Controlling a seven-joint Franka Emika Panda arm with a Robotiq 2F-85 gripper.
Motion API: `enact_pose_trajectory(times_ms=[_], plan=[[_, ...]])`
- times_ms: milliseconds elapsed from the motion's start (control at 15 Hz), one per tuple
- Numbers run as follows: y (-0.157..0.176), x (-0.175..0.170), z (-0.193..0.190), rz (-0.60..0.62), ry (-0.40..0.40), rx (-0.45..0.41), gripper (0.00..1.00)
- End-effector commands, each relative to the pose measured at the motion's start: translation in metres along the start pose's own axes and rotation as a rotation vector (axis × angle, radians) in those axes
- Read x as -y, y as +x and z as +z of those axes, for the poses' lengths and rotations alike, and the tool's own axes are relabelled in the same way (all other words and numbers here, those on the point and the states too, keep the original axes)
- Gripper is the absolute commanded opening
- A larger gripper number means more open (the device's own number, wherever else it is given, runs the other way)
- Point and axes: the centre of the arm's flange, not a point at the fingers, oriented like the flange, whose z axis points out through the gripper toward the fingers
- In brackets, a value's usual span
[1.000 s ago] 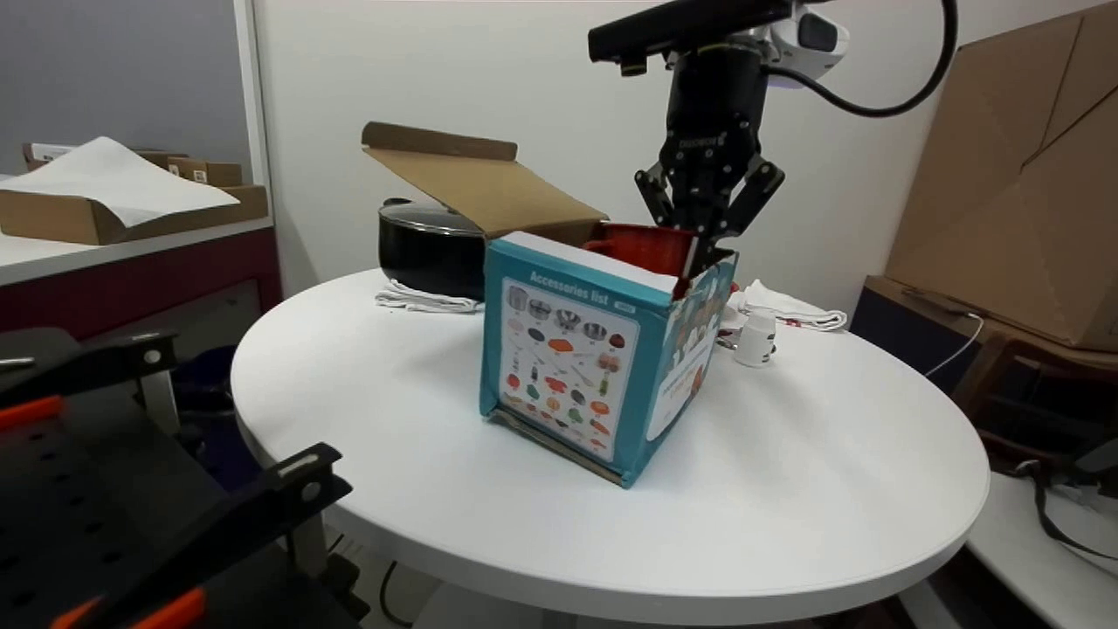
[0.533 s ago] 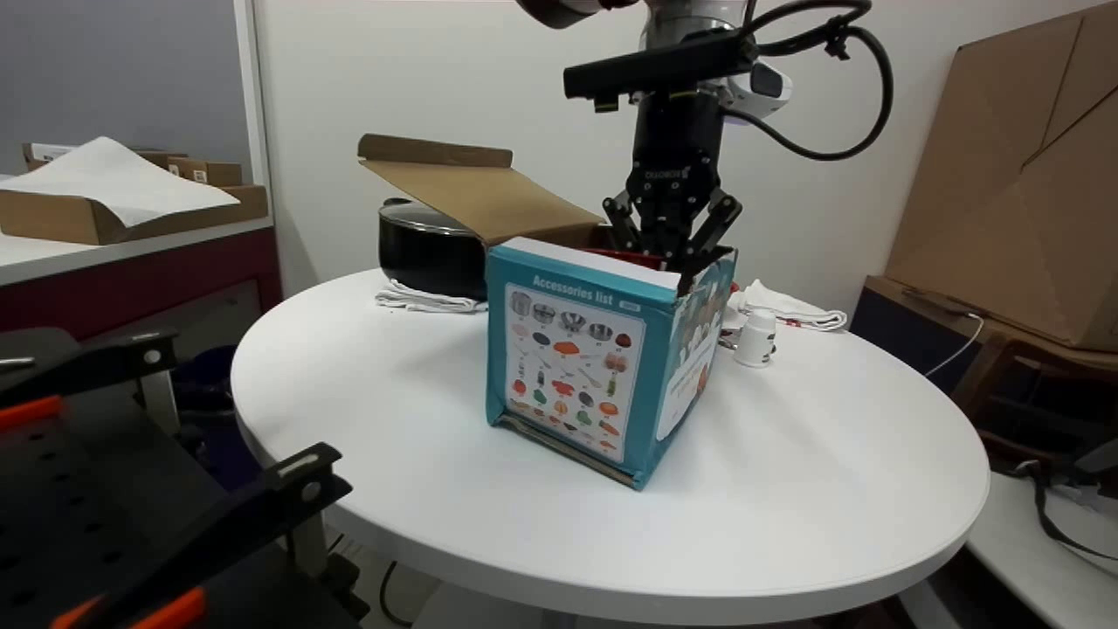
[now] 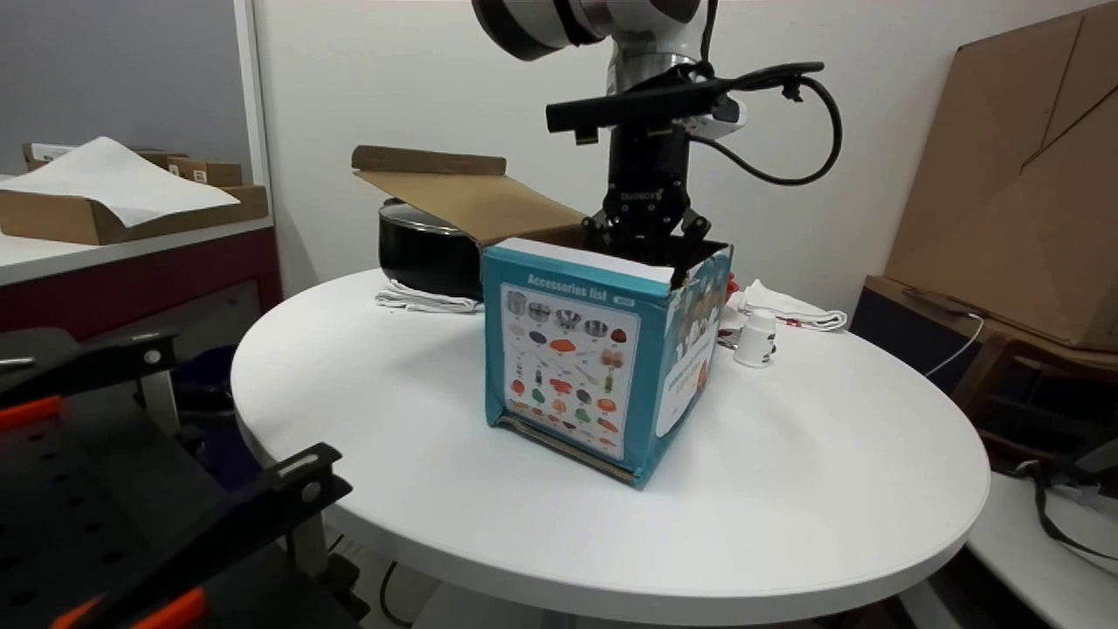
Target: Put the red mug, salt shaker, silver pot, and silver lid in the box then close it
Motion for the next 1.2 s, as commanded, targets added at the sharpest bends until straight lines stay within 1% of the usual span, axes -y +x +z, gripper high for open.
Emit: enact_pose_trajectory(times_ms=[0, 400, 600, 667, 733, 800, 933, 1133], plan=[[0.005, -0.004, 0.011, -0.031, -0.025, -0.049, 0.01], [0.003, 0.0, 0.022, -0.004, 0.001, -0.114, 0.01], [-0.003, 0.007, 0.035, 0.03, 0.026, -0.115, 0.01], [-0.006, 0.01, 0.039, 0.023, 0.029, -0.109, 0.3], [-0.01, 0.012, 0.043, 0.02, 0.033, -0.101, 0.32], [-0.013, 0.013, 0.045, 0.021, 0.038, -0.093, 0.36], [-0.017, 0.014, 0.045, 0.021, 0.049, -0.085, 0.51], [-0.021, 0.013, 0.034, 0.038, 0.083, -0.095, 0.74]])
